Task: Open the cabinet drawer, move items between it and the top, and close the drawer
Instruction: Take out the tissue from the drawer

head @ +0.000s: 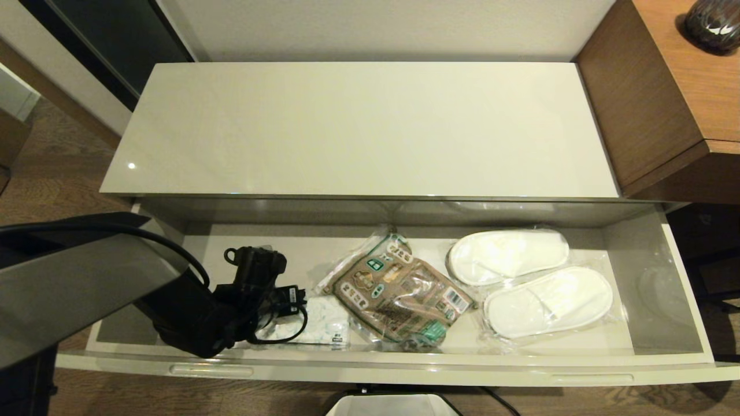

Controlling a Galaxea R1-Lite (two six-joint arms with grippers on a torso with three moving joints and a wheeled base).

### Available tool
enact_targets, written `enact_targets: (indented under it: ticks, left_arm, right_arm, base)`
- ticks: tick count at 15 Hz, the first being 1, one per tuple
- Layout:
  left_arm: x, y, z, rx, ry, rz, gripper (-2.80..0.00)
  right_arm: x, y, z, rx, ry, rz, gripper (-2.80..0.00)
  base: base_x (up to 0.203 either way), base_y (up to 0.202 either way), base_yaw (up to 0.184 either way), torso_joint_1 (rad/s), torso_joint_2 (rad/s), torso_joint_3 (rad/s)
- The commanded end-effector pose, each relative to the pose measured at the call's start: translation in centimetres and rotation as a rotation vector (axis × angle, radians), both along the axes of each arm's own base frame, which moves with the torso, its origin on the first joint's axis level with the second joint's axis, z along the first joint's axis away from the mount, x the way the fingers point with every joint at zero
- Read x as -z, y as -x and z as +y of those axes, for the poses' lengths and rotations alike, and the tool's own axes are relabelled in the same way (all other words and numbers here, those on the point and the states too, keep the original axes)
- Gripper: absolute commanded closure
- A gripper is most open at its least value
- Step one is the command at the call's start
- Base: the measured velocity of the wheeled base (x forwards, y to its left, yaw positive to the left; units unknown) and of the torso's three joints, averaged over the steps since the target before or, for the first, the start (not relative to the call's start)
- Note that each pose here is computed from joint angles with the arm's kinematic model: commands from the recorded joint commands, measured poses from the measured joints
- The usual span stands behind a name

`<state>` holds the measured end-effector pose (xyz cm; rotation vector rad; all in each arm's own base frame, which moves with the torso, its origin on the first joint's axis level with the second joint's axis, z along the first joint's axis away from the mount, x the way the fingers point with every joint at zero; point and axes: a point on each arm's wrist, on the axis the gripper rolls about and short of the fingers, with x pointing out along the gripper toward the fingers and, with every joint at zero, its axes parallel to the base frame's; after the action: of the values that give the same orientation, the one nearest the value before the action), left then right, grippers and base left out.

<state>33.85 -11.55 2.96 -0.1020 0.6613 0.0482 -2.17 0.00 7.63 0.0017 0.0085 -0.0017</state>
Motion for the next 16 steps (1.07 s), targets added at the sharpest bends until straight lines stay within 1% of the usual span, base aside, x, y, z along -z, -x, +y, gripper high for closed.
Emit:
enact_targets:
  ticks: [1, 5, 13, 16]
  left_arm:
    - [0.5, -0.2, 0.3, -0.013, -0.003, 0.009, -2.80]
    - [0.7, -0.4, 0.4, -0.017, -0.004, 0.011, -2.80]
    - [2.0, -0.5, 0.2, -0.014, -0.017, 0.042, -2.80]
    - [2.1, -0.6, 0.2, -0.015, -0.016, 0.042, -2.80]
  right_arm:
    - [0.0, 0.0, 0.0, 0.000, 0.000, 0.002, 0.00]
    - [0.0, 0.0, 0.0, 0.000, 0.000, 0.002, 0.00]
    - [0.0, 0.0, 0.0, 0.000, 0.000, 0.002, 0.00]
    - [0.0, 0.0, 0.0, 0.000, 0.000, 0.002, 0.00]
  base:
    - [0.000, 0.000, 0.000, 0.000, 0.00, 0.000]
    - [0.000, 0.000, 0.000, 0.000, 0.00, 0.000]
    - [0.000, 0.000, 0.000, 0.000, 0.00, 0.000]
    - [0.000, 0.000, 0.000, 0.000, 0.00, 0.000]
